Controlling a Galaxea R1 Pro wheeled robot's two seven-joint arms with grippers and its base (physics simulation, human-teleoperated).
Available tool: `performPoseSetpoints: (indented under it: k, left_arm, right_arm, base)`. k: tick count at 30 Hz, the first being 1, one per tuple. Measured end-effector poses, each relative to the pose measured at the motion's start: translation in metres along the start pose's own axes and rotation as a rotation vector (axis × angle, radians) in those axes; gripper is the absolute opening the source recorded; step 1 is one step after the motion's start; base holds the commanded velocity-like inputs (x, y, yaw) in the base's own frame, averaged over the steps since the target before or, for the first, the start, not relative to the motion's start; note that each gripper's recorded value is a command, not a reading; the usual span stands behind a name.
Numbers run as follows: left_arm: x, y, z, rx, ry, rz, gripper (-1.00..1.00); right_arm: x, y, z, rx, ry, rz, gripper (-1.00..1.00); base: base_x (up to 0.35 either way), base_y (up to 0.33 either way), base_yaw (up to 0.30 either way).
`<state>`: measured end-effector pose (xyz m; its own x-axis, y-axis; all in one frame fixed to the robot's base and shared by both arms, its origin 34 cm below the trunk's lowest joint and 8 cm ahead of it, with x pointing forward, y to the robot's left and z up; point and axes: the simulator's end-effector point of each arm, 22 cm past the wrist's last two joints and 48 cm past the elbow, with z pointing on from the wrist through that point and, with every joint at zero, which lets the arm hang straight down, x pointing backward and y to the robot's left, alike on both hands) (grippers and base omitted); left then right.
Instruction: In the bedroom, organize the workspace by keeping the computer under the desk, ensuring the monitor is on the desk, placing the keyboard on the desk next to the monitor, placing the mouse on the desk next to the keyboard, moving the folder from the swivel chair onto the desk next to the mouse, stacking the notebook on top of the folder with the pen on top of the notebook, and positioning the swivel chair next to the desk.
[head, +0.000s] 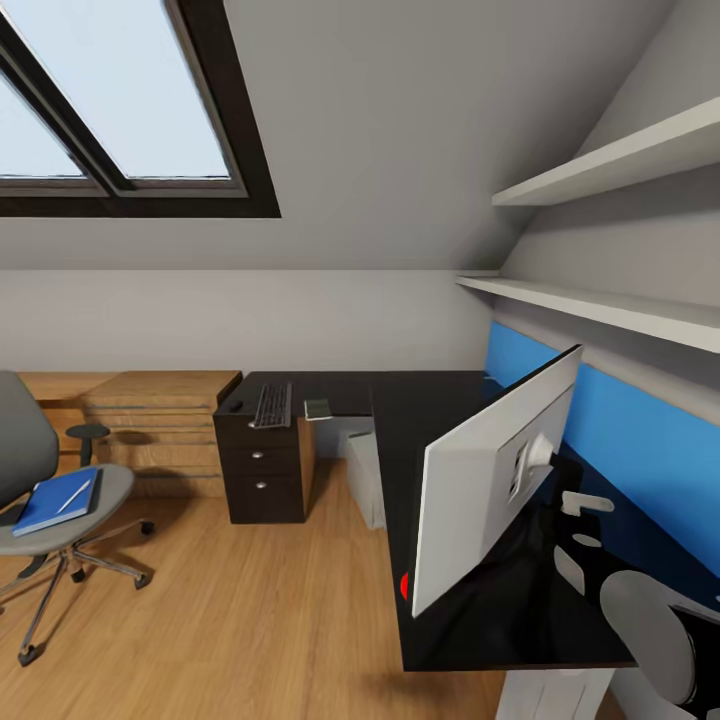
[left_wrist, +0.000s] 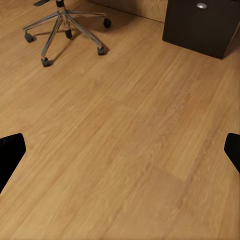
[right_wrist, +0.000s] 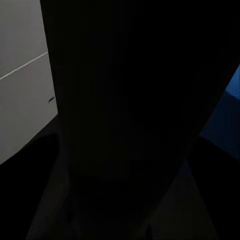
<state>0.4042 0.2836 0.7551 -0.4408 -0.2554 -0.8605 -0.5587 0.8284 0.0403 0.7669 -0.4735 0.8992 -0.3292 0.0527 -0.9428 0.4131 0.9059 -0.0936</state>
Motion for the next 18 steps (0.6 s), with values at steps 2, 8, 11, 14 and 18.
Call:
performPoseSetpoints:
  k: [2,8,11,14,18]
  left_arm:
    - [0.0,0.0,0.0,-0.001,0.0,-0.001,1.0]
    - [-0.003,0.008,0.006,-0.023,0.0,-0.008,1.0]
    - [-0.002,0.034,0.032,-0.064,0.004,0.001,1.0]
    - [-0.003,0.03,0.041,-0.018,0.003,-0.001,1.0]
    - [0.0,0.032,0.049,0.0,0.007,0.004,1.0]
  right_arm:
    - [0.0,0.001,0.0,-0.003,0.0,-0.005,-1.0]
    - [0.0,0.001,0.0,-0.004,0.0,-0.005,-1.0]
    - [0.0,0.001,0.0,-0.002,0.0,-0.003,-1.0]
    - [0.0,0.001,0.0,-0.002,0.0,-0.003,-1.0]
    - [0.0,0.001,0.0,-0.002,0.0,-0.003,-1.0]
  base:
    - [0.22,-0.052,0.0]
    - [0.277,-0.102,0.0]
    - [0.21,-0.016,0.0]
    - [0.079,-0.006,0.0]
    - [0.024,-0.002,0.0]
